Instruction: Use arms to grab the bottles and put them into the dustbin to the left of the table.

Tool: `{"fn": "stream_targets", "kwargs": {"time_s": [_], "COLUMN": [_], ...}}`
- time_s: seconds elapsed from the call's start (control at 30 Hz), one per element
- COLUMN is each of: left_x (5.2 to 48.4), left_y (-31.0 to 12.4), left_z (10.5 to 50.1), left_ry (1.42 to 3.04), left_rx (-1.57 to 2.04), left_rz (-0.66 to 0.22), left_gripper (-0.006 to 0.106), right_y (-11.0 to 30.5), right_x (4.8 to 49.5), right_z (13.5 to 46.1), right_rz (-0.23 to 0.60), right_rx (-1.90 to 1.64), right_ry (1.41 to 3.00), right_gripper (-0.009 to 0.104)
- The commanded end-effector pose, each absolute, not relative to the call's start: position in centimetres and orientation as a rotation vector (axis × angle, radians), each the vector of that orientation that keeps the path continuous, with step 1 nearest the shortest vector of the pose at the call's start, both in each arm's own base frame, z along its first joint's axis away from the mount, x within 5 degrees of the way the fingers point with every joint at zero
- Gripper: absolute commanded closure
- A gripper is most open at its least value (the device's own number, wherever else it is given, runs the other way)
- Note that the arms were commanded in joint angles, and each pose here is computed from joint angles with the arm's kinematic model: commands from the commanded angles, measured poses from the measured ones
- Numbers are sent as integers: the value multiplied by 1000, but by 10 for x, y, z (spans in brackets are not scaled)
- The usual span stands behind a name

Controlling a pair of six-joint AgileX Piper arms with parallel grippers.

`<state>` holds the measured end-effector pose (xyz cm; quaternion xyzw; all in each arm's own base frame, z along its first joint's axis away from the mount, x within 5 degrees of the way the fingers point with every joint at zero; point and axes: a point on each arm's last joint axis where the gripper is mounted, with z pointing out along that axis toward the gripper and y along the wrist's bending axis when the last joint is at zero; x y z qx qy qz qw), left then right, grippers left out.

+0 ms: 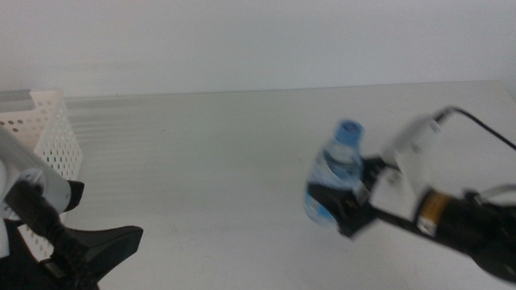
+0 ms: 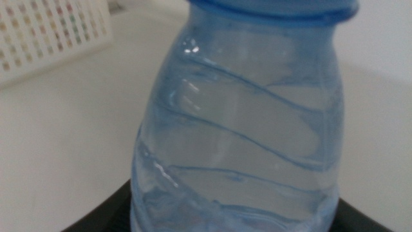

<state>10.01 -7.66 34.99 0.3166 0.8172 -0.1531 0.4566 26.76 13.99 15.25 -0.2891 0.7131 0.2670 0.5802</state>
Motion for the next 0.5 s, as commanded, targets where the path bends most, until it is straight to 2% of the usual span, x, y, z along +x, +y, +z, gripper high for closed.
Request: {"fn": "stream_targets", "kwargs": {"time_s": [0.0, 0.13, 0.3, 0.47], "left_x": [101, 101, 101, 101], "left_y": [-78, -78, -78, -78], "left_z": [364, 364, 364, 364], "left_ry": [1933, 1933, 1933, 1933], "left_rx": [730, 730, 730, 730], "left_rz": [-414, -414, -414, -414], "left_gripper": [24, 24, 24, 24], "right_y": [156, 181, 218, 256], "right_x": [285, 315, 344, 364], "right_z": [192, 216, 235, 237], "right_rz": [671, 652, 774, 816], "right_rx": [-659, -704, -716, -768], "right_ry": [1499, 1451, 1388, 1358], "right_gripper": [95, 95, 95, 95]}}
